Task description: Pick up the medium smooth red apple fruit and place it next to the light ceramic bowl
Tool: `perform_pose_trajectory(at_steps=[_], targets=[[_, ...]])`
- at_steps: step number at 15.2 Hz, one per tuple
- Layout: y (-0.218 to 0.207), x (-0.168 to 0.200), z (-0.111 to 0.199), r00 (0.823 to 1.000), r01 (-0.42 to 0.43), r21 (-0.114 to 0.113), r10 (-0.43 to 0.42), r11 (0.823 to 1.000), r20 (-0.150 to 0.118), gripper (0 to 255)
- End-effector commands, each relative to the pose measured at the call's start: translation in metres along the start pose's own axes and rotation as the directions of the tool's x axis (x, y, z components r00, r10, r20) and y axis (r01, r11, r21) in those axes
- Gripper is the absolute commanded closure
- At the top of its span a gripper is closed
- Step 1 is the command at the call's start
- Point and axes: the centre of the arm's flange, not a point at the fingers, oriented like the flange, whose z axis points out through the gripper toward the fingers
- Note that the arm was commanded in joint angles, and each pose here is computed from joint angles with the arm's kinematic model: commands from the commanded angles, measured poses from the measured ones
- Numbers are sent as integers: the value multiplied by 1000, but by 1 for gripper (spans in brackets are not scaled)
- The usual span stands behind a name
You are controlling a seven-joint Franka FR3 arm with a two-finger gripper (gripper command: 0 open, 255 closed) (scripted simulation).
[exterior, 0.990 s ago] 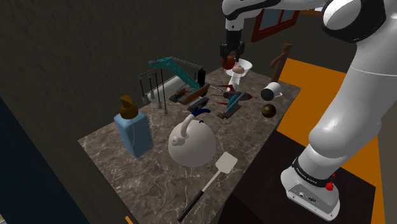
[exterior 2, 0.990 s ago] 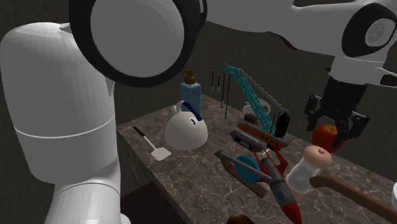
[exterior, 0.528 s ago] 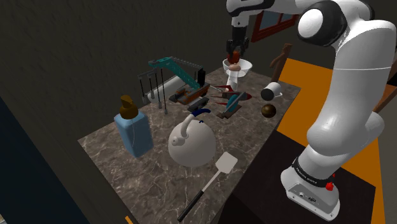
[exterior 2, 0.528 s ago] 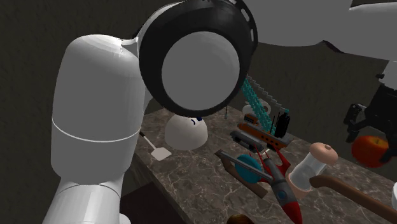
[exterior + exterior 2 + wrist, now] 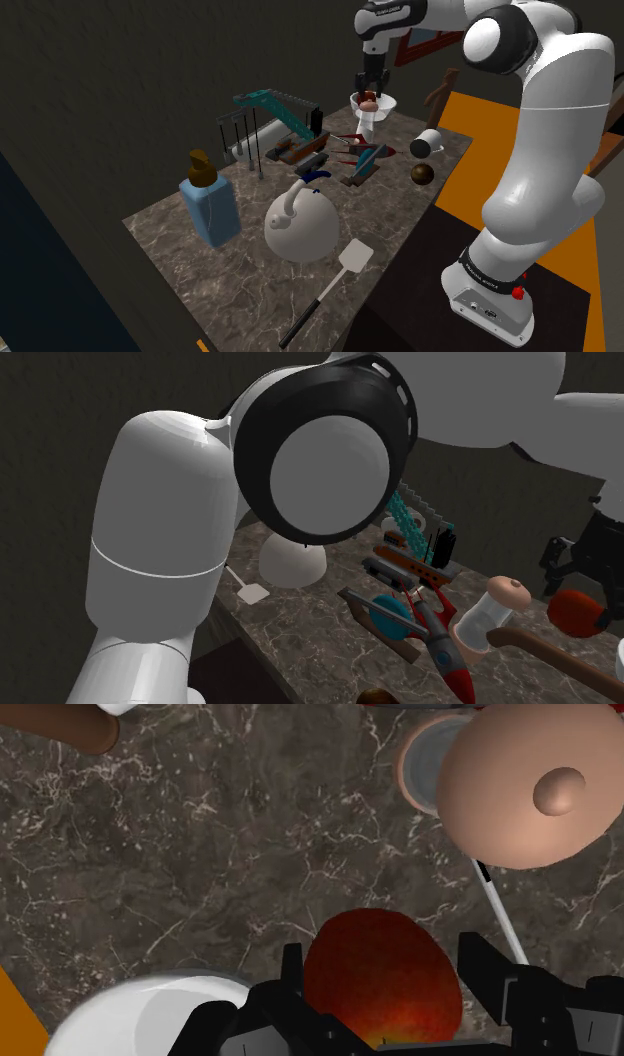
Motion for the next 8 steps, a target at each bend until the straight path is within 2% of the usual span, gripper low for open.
perform_pose_trajectory(at_steps=[1,8], targets=[[0,2,10,1000,0,0,0,1000,-1,255],[-2,5,47,1000,0,0,0,1000,-1,255]])
